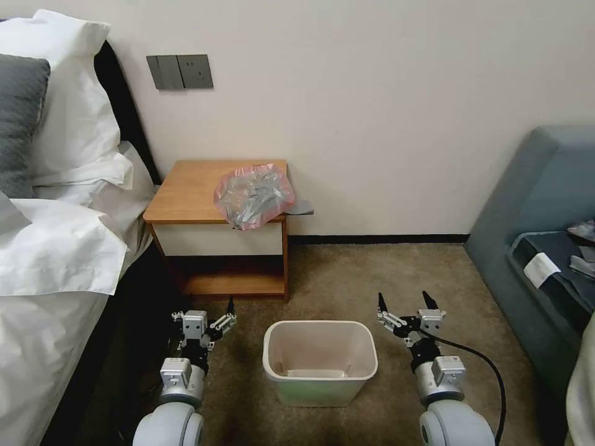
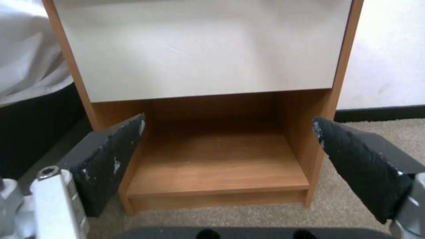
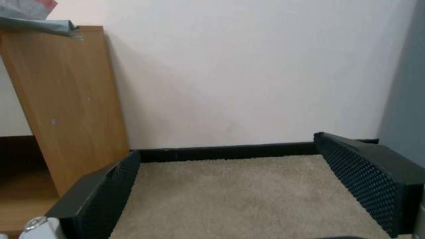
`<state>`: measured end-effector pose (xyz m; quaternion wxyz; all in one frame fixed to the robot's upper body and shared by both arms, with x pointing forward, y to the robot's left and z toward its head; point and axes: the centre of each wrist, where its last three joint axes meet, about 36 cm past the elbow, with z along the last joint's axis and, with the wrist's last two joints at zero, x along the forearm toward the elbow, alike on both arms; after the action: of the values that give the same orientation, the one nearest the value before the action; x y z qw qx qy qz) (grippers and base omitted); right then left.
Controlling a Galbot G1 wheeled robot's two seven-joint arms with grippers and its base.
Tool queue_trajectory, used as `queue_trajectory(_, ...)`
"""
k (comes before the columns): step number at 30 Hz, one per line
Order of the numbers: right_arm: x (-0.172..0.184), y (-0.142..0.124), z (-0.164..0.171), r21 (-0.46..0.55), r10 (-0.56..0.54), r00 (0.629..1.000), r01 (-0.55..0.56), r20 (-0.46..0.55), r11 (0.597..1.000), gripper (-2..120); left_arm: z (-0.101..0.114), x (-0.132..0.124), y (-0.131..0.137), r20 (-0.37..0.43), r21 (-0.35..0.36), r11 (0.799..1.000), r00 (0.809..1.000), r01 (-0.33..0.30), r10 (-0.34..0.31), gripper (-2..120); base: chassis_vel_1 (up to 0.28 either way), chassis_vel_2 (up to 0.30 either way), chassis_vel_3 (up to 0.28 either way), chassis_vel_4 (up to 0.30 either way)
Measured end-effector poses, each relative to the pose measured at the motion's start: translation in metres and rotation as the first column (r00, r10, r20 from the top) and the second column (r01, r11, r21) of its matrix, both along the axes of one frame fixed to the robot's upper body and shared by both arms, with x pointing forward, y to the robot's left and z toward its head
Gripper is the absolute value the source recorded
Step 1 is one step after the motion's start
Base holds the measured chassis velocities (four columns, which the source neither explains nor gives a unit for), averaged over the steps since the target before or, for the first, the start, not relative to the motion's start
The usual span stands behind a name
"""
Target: Pick up the garbage bag from the table and place it over the trash can.
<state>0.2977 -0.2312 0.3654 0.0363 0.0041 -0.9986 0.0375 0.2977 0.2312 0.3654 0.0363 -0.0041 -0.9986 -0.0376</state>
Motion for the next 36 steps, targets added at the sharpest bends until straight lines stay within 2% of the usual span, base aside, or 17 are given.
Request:
queue_trajectory(8, -0.001, 0.000, 0.001, 0.000, 0.000, 1.000, 0.000, 0.003, 1.000, 100, 0.001, 0.002, 0.002, 0.008, -0.010, 1.000, 1.000, 0.001, -0.001, 99, 0.000, 0.000, 0.000, 0.000)
queue_trajectory(11, -0.016, -0.004, 0.024, 0.018, -0.013, 0.998, 0.012, 0.058, 1.000, 100, 0.015, 0.019, 0.016, 0.082, -0.067, 0.998, 0.997, 0.004, 0.002, 99, 0.000, 0.000, 0.000, 0.000)
queue_trajectory(12, -0.016, -0.004, 0.024, 0.018, -0.013, 0.998, 0.012, 0.058, 1.000, 100, 0.015, 0.019, 0.016, 0.082, -0.067, 0.998, 0.997, 0.004, 0.002, 99, 0.000, 0.000, 0.000, 0.000)
queue_trajectory(15, -0.035, -0.010, 0.053, 0.049, -0.031, 0.991, 0.025, 0.132, 0.998, 100, 0.031, 0.036, 0.031, 0.164, -0.130, 0.991, 0.987, 0.017, 0.004, 99, 0.000, 0.000, 0.000, 0.000)
queue_trajectory(16, -0.035, -0.010, 0.053, 0.049, -0.031, 0.991, 0.025, 0.132, 0.998, 100, 0.031, 0.036, 0.031, 0.164, -0.130, 0.991, 0.987, 0.017, 0.004, 99, 0.000, 0.000, 0.000, 0.000)
queue_trajectory(19, -0.032, -0.011, 0.052, 0.079, -0.037, 0.989, 0.025, 0.142, 0.997, 100, 0.048, 0.055, 0.045, 0.236, -0.189, 0.981, 0.972, 0.046, -0.001, 99, 0.000, 0.000, 0.000, 0.000)
queue_trajectory(23, -0.022, -0.009, 0.051, 0.100, -0.029, 0.991, 0.016, 0.134, 0.995, 100, 0.036, 0.060, 0.044, 0.179, -0.205, 0.977, 0.984, 0.061, -0.023, 99, 0.000, 0.000, 0.000, 0.000)
queue_trajectory(28, -0.009, -0.014, 0.046, 0.123, -0.013, 0.986, -0.008, 0.168, 0.992, 100, 0.031, 0.056, 0.040, 0.156, -0.194, 0.979, 0.987, 0.055, -0.025, 99, 0.000, 0.000, 0.000, 0.000)
queue_trajectory(34, 0.010, -0.019, 0.039, 0.097, 0.019, 0.972, -0.043, 0.236, 0.994, 100, 0.035, 0.051, 0.039, 0.157, -0.182, 0.982, 0.987, 0.043, -0.014, 99, 0.000, 0.000, 0.000, 0.000)
queue_trajectory(36, 0.022, -0.018, 0.038, 0.128, 0.067, 0.965, -0.103, 0.254, 0.986, 100, 0.037, 0.051, 0.043, 0.171, -0.176, 0.984, 0.985, 0.033, -0.003, 99, 0.000, 0.000, 0.000, 0.000)
